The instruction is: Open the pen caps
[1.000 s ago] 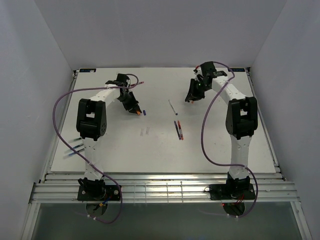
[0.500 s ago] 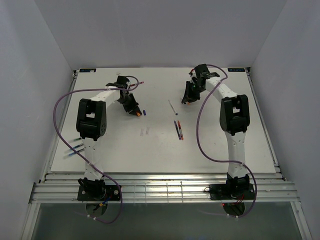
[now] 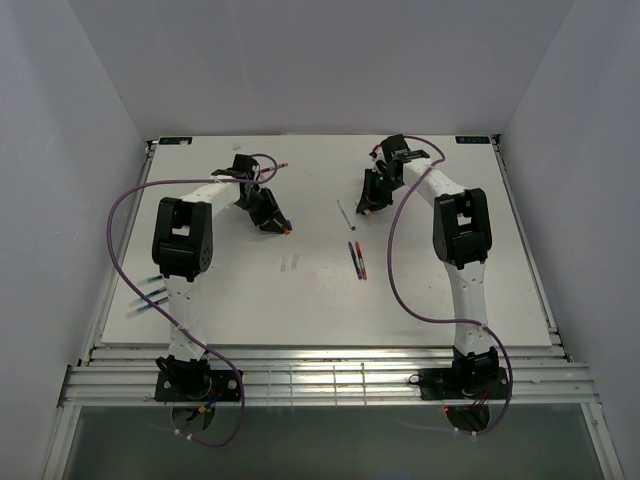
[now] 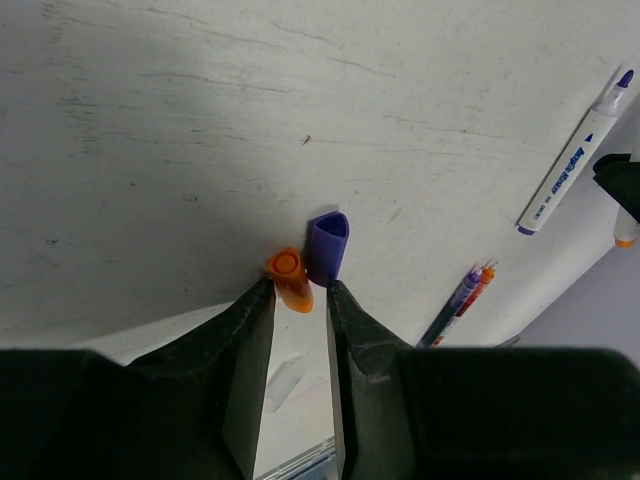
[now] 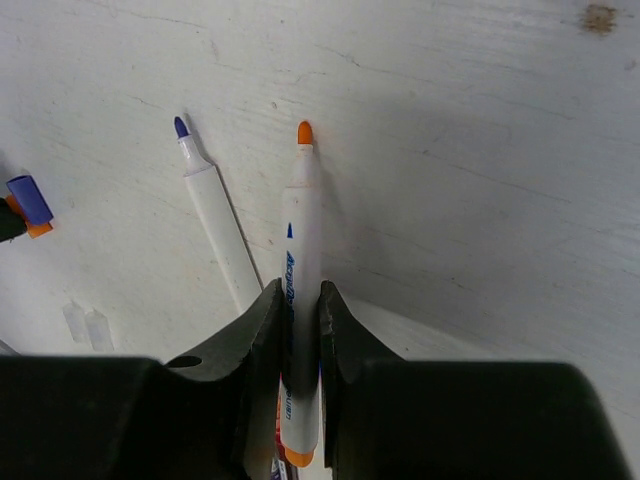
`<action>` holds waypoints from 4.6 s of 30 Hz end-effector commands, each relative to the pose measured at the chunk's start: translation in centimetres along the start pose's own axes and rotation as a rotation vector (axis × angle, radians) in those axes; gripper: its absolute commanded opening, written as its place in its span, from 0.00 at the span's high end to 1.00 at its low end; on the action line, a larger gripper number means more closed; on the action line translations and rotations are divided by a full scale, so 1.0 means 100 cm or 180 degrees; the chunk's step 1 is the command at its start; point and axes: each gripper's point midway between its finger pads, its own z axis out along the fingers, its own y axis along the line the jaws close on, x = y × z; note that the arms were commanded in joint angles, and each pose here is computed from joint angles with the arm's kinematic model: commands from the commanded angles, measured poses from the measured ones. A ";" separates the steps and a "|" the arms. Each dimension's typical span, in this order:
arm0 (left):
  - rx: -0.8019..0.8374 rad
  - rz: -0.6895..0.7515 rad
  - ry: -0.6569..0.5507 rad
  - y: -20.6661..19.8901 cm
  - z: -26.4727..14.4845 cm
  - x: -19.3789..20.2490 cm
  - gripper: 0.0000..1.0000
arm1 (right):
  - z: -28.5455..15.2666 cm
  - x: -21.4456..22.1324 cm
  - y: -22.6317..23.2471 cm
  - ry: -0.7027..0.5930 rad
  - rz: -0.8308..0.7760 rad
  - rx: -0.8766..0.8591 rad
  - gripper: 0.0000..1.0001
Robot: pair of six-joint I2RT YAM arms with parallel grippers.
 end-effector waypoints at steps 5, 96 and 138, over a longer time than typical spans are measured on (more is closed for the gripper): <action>-0.0157 -0.0008 -0.0055 0.011 -0.002 0.006 0.57 | 0.009 0.005 0.010 0.0060 -0.0122 -0.0095 0.89; 0.0738 0.2700 -0.2738 -0.072 -0.061 -0.234 0.31 | -0.191 0.168 0.086 0.0289 -0.0243 -0.0330 0.47; 0.0585 0.1415 -0.1783 0.020 -0.002 -0.197 0.31 | -0.168 0.173 0.075 0.0318 -0.0043 -0.0317 0.47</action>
